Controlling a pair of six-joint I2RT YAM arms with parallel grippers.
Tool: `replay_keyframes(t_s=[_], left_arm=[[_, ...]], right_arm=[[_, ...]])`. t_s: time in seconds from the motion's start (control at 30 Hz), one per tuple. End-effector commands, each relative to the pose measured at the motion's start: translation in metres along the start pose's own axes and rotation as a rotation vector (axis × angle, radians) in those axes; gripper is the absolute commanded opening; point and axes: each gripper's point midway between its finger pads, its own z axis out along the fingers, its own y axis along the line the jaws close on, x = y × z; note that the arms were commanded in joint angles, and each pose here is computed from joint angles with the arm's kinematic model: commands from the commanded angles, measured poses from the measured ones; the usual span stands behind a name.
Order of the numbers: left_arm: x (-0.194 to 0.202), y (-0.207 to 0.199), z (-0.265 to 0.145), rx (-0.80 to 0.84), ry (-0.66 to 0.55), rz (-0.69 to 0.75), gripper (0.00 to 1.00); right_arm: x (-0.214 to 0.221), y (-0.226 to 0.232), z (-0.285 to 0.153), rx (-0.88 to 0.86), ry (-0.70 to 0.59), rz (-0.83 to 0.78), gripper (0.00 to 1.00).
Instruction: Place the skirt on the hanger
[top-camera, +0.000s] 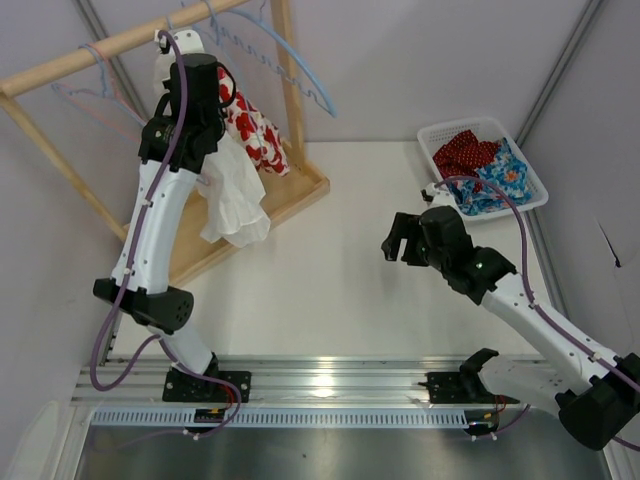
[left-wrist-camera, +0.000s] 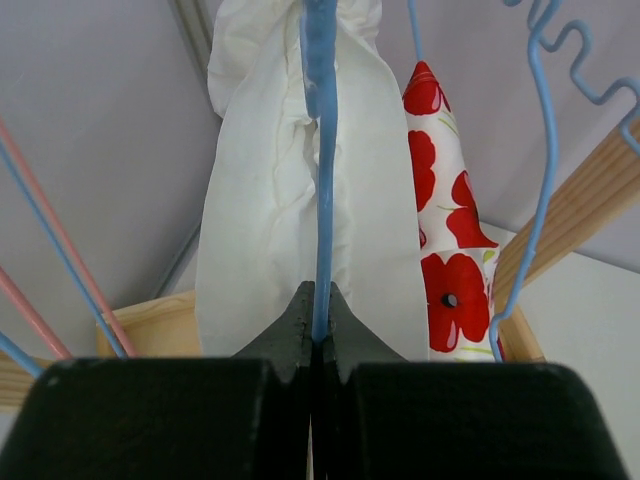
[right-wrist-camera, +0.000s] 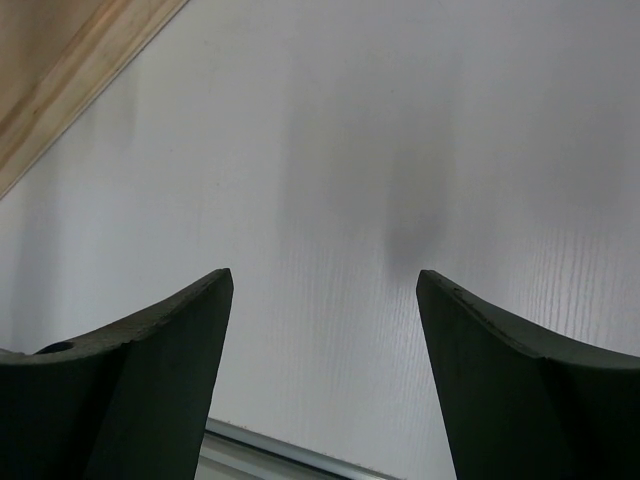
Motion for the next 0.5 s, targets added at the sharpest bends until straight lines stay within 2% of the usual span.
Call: replay_keyframes(t_s=[0.0,0.17,0.47], left_arm=[[-0.048,0.002,-0.005,0.033,-0.149,-0.12,0.0],[-0.058,0.006,-0.004,0.003,-0.169,-0.107,0.0],[-0.071,0.021,-0.026,-0.013,-0.212,-0.156,0.0]], right_arm=[[-0.02,0.009,-0.007,0.022,-0.06,0.031,0.8],[-0.019,0.014,0.0,0.027,-0.052,0.014,0.81],[-0.012,0.022,0.017,0.006,-0.01,-0.028,0.81]])
